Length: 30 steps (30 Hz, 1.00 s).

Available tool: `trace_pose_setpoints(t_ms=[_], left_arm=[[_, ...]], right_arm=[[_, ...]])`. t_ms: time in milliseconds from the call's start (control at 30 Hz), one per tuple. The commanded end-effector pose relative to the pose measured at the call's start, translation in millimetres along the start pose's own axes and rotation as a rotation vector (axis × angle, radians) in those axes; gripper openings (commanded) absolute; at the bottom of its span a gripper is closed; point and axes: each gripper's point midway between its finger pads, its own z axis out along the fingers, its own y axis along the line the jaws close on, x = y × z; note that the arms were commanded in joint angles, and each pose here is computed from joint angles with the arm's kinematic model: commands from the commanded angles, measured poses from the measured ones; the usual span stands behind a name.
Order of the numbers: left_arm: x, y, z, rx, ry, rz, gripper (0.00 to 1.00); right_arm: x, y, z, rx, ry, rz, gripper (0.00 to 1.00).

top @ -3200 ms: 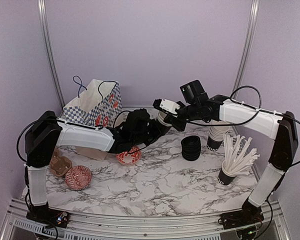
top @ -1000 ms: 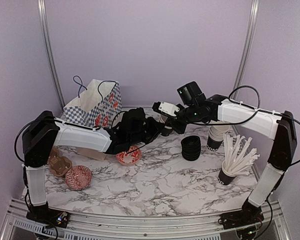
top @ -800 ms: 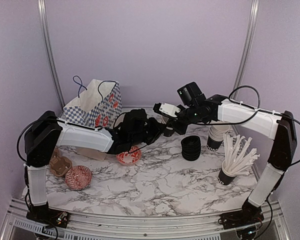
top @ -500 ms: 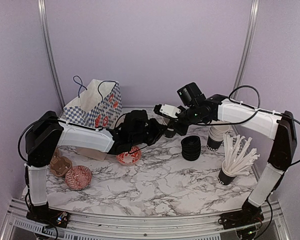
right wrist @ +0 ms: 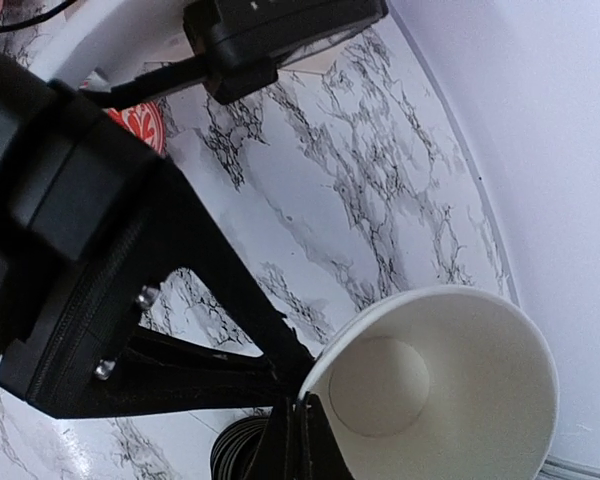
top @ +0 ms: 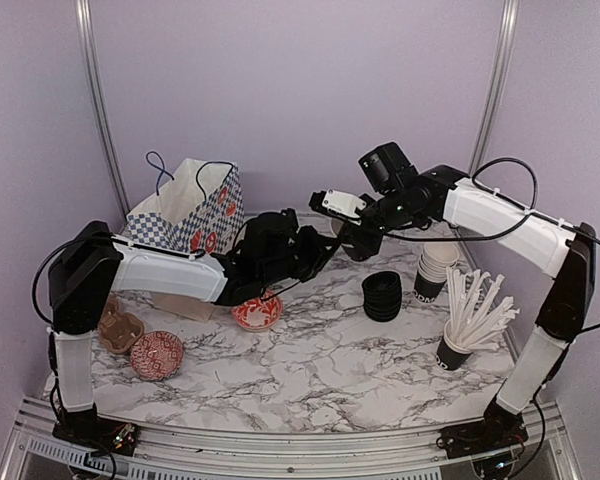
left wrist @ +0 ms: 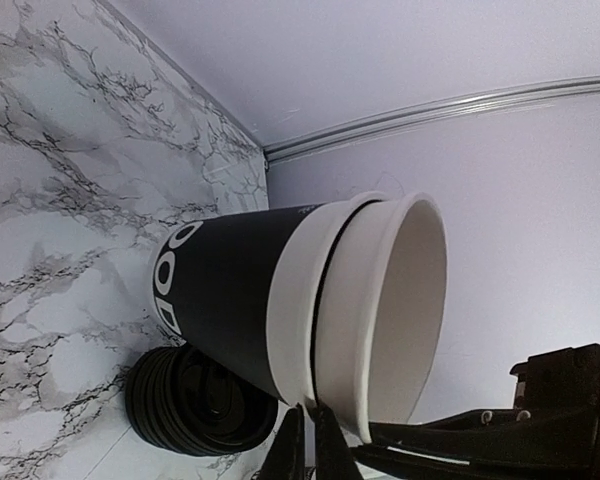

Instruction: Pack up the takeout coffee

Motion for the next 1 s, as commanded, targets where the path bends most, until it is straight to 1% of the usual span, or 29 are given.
trace_pose_setpoints(t_ms=[0, 167, 267, 300, 400, 433, 500, 567, 667, 700, 733, 767, 833, 967], left_arm=[[-22.9, 99.0, -0.2, -0.295, -0.067, 0.035, 0.06], [-28.2, 95.2, -2.1, -0.298, -0.079, 0.064, 0.06], [-33.5, 86.1, -7.7, -0.29, -0.096, 0.1, 0.08], [-37.3, 80.7, -12.6, -0.288, -0.112, 0.118, 0.13], [-43.5, 61.4, -32.0, -0.278, -0.146, 0.203, 0.36], [-42.1, 55.8, -39.5, -0.276, -0.147, 0.238, 0.42], [-34.7, 43.1, -56.1, -0.266, -0.136, 0.335, 0.49], [-23.7, 27.9, -73.4, -0.255, -0.139, 0.479, 0.55], [-1.9, 5.5, -96.6, -0.206, -0.167, 0.776, 0.68], [6.4, -0.4, -104.7, -0.162, -0.179, 0.86, 0.74], [12.4, -6.6, -114.1, -0.106, -0.195, 0.936, 0.84], [16.7, -7.2, -119.9, -0.072, -0.204, 0.986, 0.91], [24.7, -5.8, -124.3, -0.02, -0.189, 1.08, 0.93], [32.5, -21.7, -119.0, 0.056, -0.186, 1.178, 0.94]], right_arm=[[-89.5, 33.7, -81.4, -0.144, -0.332, -0.094, 0.0], [-91.4, 32.5, -92.4, -0.12, -0.328, -0.114, 0.0], [-85.1, 24.4, -83.7, -0.067, -0.297, -0.117, 0.0], [-82.4, 21.5, -79.2, -0.049, -0.284, -0.116, 0.0], [-78.4, 9.9, -72.0, -0.002, -0.27, -0.089, 0.0], [-77.8, 4.3, -71.9, 0.009, -0.273, -0.074, 0.0], [-78.2, -7.2, -75.6, 0.028, -0.291, -0.037, 0.0], [-78.4, -18.6, -82.5, 0.028, -0.322, 0.003, 0.0], [-77.3, -28.7, -93.1, -0.002, -0.372, 0.063, 0.0], [-77.7, -28.7, -95.5, -0.016, -0.385, 0.075, 0.0], [-78.2, -27.4, -98.7, -0.028, -0.396, 0.08, 0.0], [-78.8, -25.1, -99.8, -0.043, -0.404, 0.087, 0.0], [-82.0, -19.4, -105.0, -0.076, -0.429, 0.096, 0.0], [-90.8, -4.7, -115.6, -0.166, -0.483, 0.099, 0.0]])
